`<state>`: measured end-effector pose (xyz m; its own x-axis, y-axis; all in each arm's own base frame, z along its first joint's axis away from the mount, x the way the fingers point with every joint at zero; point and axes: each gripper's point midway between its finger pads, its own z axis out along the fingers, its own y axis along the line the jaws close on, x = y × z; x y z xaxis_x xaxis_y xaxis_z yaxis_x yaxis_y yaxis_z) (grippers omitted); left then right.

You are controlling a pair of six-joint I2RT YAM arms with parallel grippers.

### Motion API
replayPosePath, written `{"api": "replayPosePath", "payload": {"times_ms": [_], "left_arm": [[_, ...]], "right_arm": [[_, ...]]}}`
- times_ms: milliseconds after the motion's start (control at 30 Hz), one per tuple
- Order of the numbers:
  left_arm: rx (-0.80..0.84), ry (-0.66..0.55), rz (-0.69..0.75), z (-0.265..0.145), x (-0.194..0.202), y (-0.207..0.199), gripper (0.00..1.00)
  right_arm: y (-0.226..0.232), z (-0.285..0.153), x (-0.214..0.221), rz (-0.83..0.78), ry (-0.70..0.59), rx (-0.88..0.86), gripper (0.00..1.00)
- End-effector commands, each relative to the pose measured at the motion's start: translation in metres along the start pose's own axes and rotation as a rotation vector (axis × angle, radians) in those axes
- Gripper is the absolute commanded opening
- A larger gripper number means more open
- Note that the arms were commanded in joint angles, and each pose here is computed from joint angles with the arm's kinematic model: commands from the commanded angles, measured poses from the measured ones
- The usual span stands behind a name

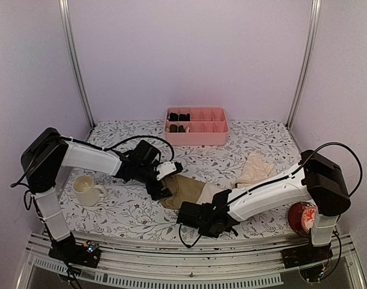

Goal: Roll the underwear
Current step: Pick up the underwear from the center of the board.

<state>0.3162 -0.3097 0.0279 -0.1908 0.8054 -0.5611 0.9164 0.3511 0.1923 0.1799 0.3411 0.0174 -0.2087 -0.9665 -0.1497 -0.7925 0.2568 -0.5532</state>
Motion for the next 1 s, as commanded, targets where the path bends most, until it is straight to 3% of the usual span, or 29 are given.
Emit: {"api": "replayPosePath", "payload": {"times_ms": [0,400,967], "left_arm": [[-0.024,-0.071,-0.023,-0.025,-0.011,0.011,0.98],[0.040,-0.140,0.053,-0.041,-0.019,-0.006,0.99],[0.163,-0.196,0.240,-0.052,-0.016,-0.056,0.98]], "right_arm": [[-0.009,-0.004,0.008,0.028,0.029,-0.098,0.03],[-0.042,-0.028,-0.019,0.106,-0.076,-0.134,0.03],[-0.089,-0.019,-0.006,0.175,-0.023,0.013,0.03]]}}
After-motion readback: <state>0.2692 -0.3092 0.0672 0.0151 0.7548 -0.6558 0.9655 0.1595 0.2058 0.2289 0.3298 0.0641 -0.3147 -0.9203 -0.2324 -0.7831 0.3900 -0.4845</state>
